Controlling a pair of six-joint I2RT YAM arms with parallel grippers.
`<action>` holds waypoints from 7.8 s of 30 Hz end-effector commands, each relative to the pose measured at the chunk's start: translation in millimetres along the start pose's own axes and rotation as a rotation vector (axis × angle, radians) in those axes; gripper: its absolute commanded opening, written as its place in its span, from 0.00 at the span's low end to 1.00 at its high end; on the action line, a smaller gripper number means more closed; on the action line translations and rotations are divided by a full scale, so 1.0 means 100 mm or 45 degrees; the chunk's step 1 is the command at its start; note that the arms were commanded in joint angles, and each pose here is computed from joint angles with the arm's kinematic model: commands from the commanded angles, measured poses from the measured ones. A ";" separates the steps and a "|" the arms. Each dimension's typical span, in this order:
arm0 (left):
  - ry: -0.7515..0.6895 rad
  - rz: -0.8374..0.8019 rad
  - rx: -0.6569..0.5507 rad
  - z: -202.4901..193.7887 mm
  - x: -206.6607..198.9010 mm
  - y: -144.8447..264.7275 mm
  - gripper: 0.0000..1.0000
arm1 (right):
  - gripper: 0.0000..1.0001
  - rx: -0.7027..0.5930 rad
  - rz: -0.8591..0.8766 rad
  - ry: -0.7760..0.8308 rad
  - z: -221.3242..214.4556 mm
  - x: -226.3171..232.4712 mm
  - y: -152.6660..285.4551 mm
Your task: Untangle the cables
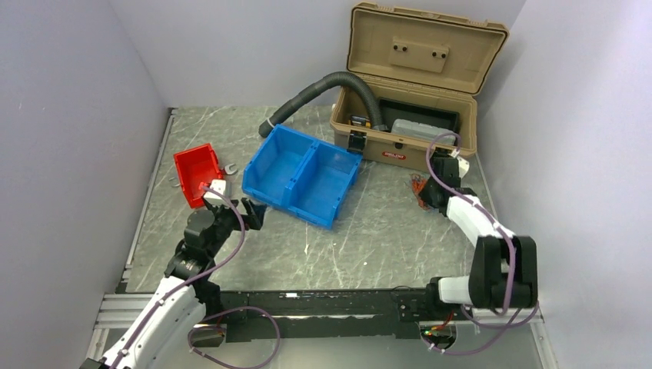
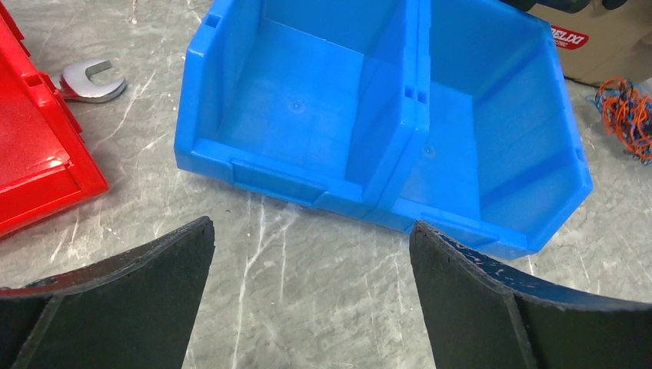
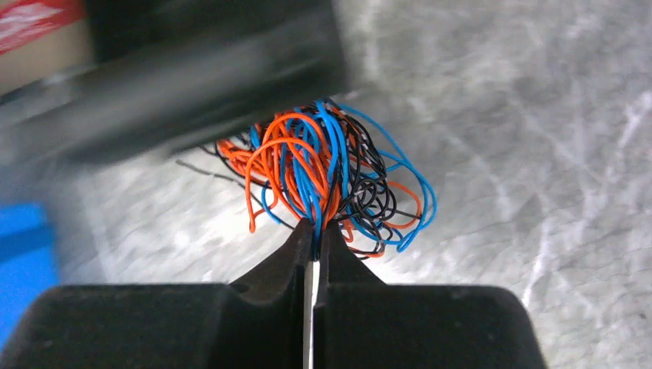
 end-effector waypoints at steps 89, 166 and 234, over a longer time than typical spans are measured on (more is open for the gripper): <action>-0.033 -0.944 0.181 -0.08 -1.47 -0.39 0.00 | 0.59 -0.524 0.580 0.279 -0.41 0.78 1.67; -0.066 -1.172 0.148 0.03 -1.65 -0.14 0.99 | 0.00 -0.344 1.395 0.610 -0.69 1.84 2.42; -0.015 -0.838 0.212 -0.04 -1.42 -0.46 0.00 | 0.00 -0.826 -0.103 -0.018 0.22 -0.03 2.24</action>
Point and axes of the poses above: each gripper's point midway between its finger pads, its own y axis back along the fingers, its own x axis along the line the jaws close on, z = x × y, the point moved 5 cm from there along y, back along the fingers, and after that the axes turned 7 degrees about y, right-handed, at the moved point
